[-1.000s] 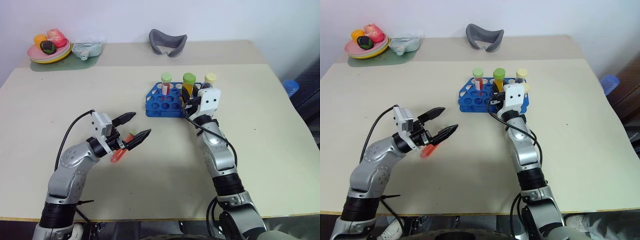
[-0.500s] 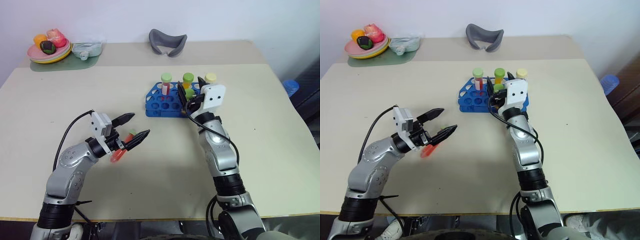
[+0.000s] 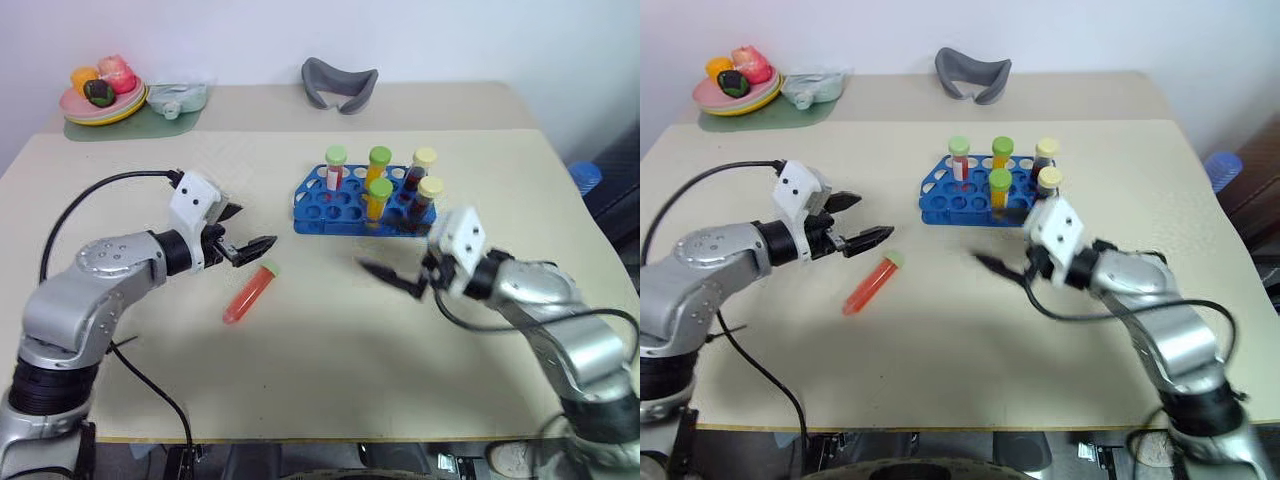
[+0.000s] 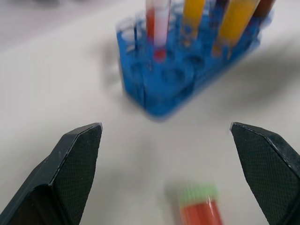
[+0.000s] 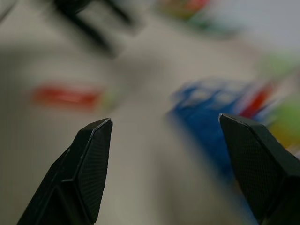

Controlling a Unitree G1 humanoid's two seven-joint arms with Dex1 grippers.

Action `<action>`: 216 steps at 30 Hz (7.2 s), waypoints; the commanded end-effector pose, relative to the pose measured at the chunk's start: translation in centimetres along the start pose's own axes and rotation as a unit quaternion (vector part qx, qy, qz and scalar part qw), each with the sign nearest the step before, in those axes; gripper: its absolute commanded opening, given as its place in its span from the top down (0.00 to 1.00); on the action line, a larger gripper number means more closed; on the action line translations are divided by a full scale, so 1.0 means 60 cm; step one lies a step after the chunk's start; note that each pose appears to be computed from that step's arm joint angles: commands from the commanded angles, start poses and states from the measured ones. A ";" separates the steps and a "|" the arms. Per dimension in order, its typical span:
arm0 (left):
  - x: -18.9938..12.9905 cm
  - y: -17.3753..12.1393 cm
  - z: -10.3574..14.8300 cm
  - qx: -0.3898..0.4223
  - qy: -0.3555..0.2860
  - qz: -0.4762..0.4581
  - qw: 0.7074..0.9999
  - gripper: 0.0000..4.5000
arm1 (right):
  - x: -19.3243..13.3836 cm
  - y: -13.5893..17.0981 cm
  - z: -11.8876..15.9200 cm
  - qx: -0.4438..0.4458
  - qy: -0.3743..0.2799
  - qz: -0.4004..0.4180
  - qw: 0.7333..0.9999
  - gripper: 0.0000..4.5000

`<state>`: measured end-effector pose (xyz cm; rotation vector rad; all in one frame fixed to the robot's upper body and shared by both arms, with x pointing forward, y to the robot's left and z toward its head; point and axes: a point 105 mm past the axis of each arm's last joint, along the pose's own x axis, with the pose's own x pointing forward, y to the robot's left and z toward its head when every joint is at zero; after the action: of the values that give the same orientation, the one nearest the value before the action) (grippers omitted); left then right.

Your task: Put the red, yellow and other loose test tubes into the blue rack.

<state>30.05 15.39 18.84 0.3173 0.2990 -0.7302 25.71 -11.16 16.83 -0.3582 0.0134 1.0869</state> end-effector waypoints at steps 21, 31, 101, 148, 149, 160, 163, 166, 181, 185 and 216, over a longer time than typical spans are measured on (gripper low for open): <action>0.024 -0.035 -0.083 -0.003 0.309 0.004 0.951 0.00 | 0.039 0.047 0.028 0.002 -0.053 0.056 0.997 0.18; 0.017 -0.018 -0.092 -0.016 0.322 0.046 0.945 0.28 | 0.046 0.053 0.033 0.000 -0.060 0.064 0.996 0.16; 0.027 0.126 0.010 -0.002 0.114 0.158 0.981 0.83 | 0.052 0.053 0.028 0.016 -0.065 0.044 0.997 0.16; 0.225 -0.072 0.107 -0.011 -0.405 0.088 0.910 0.83 | -0.008 -0.032 0.003 0.125 -0.086 -0.178 0.972 0.16; 0.230 -0.075 0.106 -0.009 -0.403 0.084 0.911 0.83 | -0.008 -0.032 0.003 0.125 -0.086 -0.178 0.972 0.16; 0.240 -0.094 0.101 -0.009 -0.399 0.062 0.915 0.83 | -0.008 -0.029 0.002 0.128 -0.082 -0.180 0.972 0.16; 0.239 -0.088 0.097 -0.005 -0.396 0.071 0.915 0.83 | -0.009 -0.027 0.002 0.129 -0.082 -0.179 0.972 0.16; 0.239 -0.081 0.097 -0.003 -0.397 0.081 0.914 0.83 | -0.008 -0.028 0.002 0.129 -0.082 -0.179 0.972 0.16; 0.243 -0.080 0.084 0.018 -0.391 0.092 0.916 0.83 | -0.008 -0.027 0.002 0.128 -0.083 -0.180 0.972 0.16; 0.239 -0.075 0.077 0.017 -0.388 0.101 0.916 0.83 | -0.007 -0.027 0.001 0.130 -0.083 -0.179 0.972 0.16; 0.248 -0.091 0.084 -0.011 -0.390 0.079 0.918 0.83 | -0.001 -0.024 0.003 0.131 -0.086 -0.173 0.972 0.16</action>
<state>37.53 1.14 16.49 0.0199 -0.4690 -0.6293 27.55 -12.63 16.14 -0.0215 -0.0024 0.7175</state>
